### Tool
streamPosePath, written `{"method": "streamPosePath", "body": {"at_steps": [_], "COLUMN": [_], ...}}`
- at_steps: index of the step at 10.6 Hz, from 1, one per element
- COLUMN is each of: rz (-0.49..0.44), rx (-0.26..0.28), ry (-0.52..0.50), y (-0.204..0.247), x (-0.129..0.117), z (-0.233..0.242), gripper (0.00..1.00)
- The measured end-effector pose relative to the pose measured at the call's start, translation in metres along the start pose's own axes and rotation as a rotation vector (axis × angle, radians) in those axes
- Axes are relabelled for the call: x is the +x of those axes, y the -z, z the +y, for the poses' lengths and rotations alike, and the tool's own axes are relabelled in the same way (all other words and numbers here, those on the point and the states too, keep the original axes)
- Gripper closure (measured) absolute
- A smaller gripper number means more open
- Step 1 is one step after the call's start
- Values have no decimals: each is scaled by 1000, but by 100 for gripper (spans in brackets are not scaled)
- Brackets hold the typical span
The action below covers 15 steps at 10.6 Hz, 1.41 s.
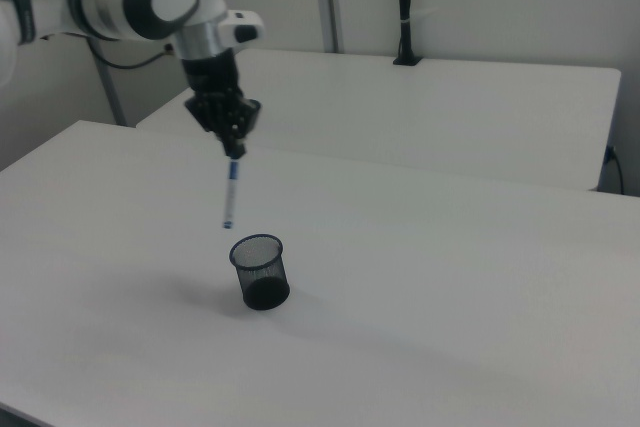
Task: Remove the marker
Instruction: 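Lift the marker out of the cup and carry it beside the cup, then lower the marker onto the table and open the gripper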
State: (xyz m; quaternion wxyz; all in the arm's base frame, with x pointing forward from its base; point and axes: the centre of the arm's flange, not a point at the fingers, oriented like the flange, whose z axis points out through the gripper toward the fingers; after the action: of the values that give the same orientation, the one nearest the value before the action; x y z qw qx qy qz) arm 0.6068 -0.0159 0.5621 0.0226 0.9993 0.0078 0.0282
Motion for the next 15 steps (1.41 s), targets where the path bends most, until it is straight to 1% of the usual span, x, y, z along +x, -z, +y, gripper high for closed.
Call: {"method": "streamPosePath", "body": {"at_steps": [2,4,6,8,9,10,12,14,15], "rz": [-37,-96,-169,-219,-215,-202,-166,-159,-146], "rx": [8,3,-5,-6,-3,0,10,8,5], "ry": [13,20,45,75,74,69,43,17,4], "y": [-5,-34,-75,-121,-140,-151,-169,-174,-169], "x": [-5,-12,-13,-7,-1,3,12,14,17], "z": [-61,-110,-129,-149,-159,-165,-173,-174,-174], "gripper": [82,82,82,82,82,82,79,55,39]}}
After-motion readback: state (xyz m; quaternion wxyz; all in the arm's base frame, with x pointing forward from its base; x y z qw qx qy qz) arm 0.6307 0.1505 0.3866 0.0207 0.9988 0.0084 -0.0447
